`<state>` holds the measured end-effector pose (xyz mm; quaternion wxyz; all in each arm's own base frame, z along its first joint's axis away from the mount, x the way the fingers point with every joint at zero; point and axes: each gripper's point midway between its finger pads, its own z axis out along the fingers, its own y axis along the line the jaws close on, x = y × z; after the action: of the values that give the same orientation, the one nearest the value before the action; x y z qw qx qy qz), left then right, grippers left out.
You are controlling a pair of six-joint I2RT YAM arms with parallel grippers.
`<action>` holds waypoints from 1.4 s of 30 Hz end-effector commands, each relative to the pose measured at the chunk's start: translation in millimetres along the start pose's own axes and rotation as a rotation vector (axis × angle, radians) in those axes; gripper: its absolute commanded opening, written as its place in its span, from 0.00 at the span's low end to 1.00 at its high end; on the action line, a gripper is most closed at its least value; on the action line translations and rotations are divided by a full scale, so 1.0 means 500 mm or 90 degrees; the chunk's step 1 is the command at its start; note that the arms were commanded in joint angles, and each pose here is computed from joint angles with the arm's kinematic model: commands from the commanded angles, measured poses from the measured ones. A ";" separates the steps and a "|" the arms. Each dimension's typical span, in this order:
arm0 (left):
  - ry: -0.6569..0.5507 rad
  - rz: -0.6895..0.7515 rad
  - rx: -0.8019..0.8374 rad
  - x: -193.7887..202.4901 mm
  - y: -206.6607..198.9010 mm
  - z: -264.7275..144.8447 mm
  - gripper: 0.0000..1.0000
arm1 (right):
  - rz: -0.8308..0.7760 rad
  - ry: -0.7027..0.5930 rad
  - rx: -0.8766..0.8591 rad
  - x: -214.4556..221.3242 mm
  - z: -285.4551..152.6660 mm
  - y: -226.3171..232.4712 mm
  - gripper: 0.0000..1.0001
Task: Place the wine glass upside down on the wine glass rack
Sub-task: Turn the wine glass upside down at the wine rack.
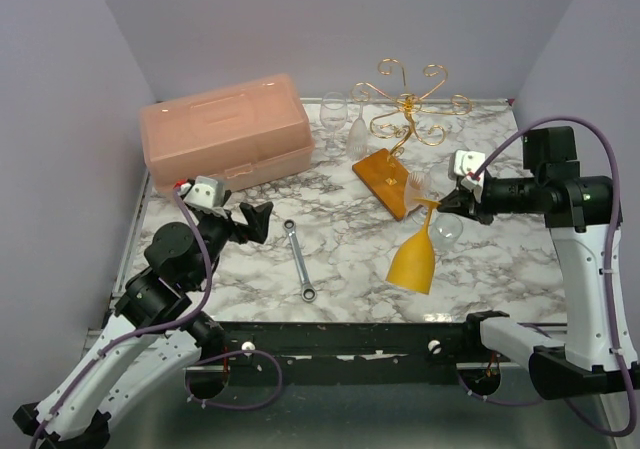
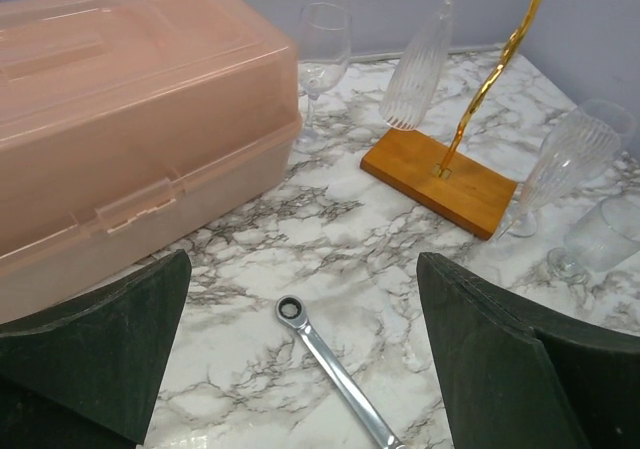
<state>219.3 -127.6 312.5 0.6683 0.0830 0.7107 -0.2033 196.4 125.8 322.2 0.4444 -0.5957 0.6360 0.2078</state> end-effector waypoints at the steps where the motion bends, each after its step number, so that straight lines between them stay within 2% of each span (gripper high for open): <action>1: 0.030 0.051 -0.015 0.015 0.020 -0.006 0.99 | -0.040 -0.013 0.006 -0.030 -0.013 -0.011 0.00; 6: 0.045 0.081 -0.030 0.026 0.036 -0.003 0.99 | -0.063 -0.015 0.030 -0.041 -0.016 -0.037 0.00; 11: 0.069 0.068 -0.029 0.051 0.044 0.005 0.99 | -0.079 -0.033 0.043 -0.069 -0.021 -0.065 0.00; 19: 0.035 0.033 -0.034 0.038 0.061 -0.003 0.98 | -0.145 -0.041 0.061 -0.089 -0.025 -0.091 0.00; 26: 0.040 0.021 -0.035 0.039 0.068 0.000 0.98 | -0.184 -0.051 0.081 -0.112 -0.032 -0.110 0.00; 34: 0.040 0.013 -0.030 0.041 0.069 0.002 0.98 | -0.197 -0.065 0.096 -0.136 -0.036 -0.136 0.00; 42: 0.039 0.010 -0.024 0.039 0.066 0.001 0.99 | -0.161 -0.074 0.091 -0.154 -0.028 -0.166 0.00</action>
<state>231.2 -96.1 286.5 0.6486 0.0774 0.7386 -0.1667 257.2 135.1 401.7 0.5337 -0.6312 0.5485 0.1261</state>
